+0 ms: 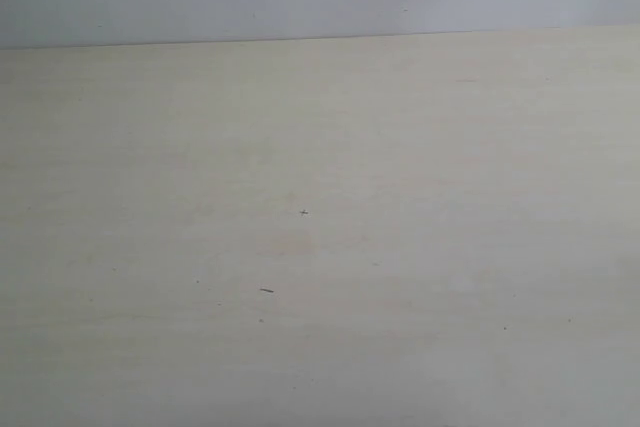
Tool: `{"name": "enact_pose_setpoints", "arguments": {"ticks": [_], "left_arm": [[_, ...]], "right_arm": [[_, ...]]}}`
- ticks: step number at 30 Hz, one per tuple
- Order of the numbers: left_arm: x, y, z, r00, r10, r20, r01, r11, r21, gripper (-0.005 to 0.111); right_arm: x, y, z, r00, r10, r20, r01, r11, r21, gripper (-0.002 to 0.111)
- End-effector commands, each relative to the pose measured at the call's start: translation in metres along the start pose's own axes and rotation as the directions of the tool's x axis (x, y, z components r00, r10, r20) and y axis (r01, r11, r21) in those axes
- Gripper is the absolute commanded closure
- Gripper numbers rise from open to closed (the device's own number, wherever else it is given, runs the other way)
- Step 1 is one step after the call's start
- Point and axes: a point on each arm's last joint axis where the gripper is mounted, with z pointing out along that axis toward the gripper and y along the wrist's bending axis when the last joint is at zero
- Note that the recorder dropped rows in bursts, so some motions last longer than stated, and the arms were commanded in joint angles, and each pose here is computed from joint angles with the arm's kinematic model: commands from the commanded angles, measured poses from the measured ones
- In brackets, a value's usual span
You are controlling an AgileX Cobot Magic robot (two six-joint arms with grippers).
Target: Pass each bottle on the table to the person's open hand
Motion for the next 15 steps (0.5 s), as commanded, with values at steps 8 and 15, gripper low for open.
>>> {"name": "enact_pose_setpoints", "arguments": {"ticks": [8, 15], "left_arm": [[0.002, 0.003, 0.0, 0.999, 0.046, 0.008, -0.046, 0.997, -0.059, 0.107], [0.03, 0.008, 0.004, 0.996, 0.039, -0.074, -0.045, 0.996, -0.082, 0.107]], "right_arm": [[0.001, 0.0, 0.001, 1.0, -0.002, -0.002, 0.002, 1.0, 0.003, 0.108], [0.001, 0.0, 0.001, 1.0, -0.002, -0.002, 0.002, 1.0, 0.003, 0.108]]}}
